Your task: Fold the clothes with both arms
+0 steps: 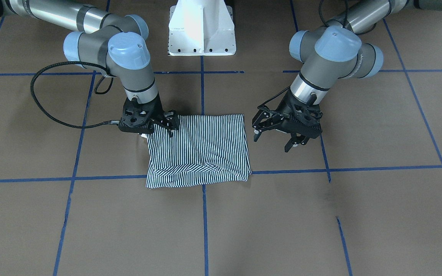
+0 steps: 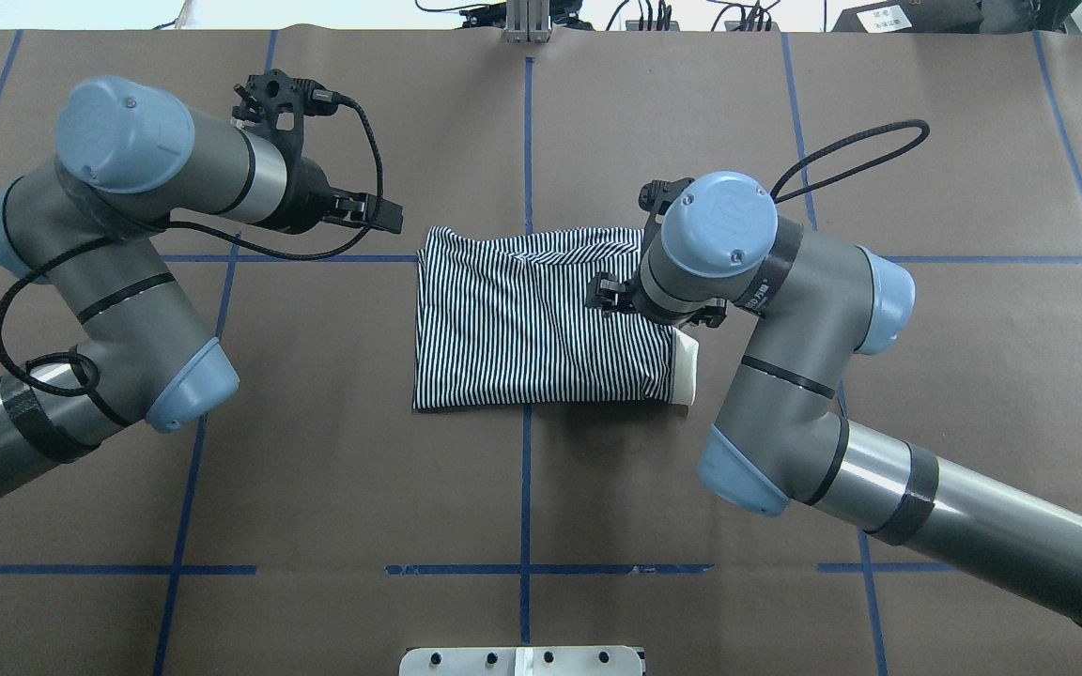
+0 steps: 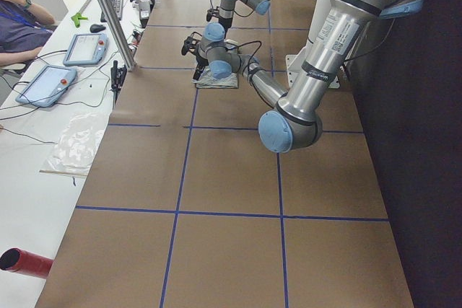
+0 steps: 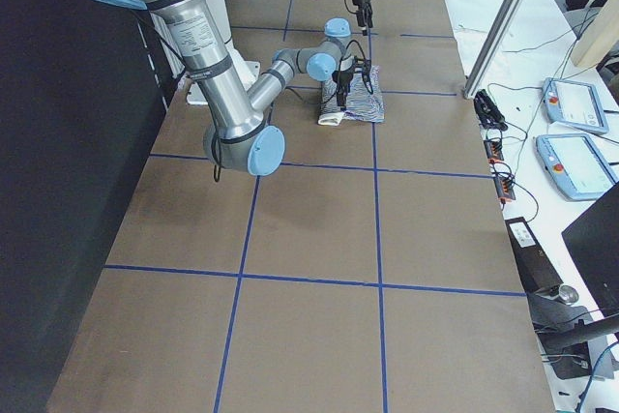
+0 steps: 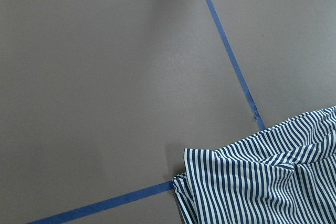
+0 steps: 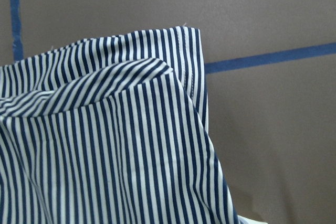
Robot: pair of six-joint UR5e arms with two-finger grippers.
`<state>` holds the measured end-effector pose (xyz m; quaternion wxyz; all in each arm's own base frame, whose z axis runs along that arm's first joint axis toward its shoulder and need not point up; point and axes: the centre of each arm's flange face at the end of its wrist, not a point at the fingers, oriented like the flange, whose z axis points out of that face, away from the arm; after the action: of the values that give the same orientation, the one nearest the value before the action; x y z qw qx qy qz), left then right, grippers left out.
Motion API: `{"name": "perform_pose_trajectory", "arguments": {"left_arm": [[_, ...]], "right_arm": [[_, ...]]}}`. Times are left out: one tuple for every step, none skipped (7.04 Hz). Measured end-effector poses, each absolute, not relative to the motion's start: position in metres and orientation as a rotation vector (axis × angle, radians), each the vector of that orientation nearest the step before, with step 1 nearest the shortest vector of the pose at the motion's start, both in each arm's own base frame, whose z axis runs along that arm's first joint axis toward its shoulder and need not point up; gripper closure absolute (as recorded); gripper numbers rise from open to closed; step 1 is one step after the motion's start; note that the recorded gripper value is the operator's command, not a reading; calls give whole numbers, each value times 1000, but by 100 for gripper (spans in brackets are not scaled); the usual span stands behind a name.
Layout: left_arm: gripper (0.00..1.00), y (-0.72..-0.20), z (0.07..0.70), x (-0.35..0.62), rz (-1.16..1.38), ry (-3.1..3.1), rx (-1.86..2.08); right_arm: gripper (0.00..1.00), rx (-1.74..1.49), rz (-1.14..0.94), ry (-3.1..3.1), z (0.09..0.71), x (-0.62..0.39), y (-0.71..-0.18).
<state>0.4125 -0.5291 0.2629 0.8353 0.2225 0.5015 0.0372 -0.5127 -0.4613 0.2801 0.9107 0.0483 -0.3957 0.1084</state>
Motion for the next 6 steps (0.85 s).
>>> {"name": "perform_pose_trajectory", "arguments": {"left_arm": [[0,-528,261,411,79,1064,475],[0,-528,260,410,77,1064,481],[0,-527,259,409,74,1062,486],[0,-527,259,408,73,1062,489],[0,-526,257,407,73,1064,492],[0,-525,256,406,74,1066,494]], "right_arm": [[0,92,218,-818,289,-518,-454],[0,83,211,-816,295,-524,-447],[0,76,205,-814,297,-530,-442],[0,71,203,-811,299,-534,-437],[0,65,206,-801,304,-540,-434],[0,64,213,-792,307,-547,-431]]}}
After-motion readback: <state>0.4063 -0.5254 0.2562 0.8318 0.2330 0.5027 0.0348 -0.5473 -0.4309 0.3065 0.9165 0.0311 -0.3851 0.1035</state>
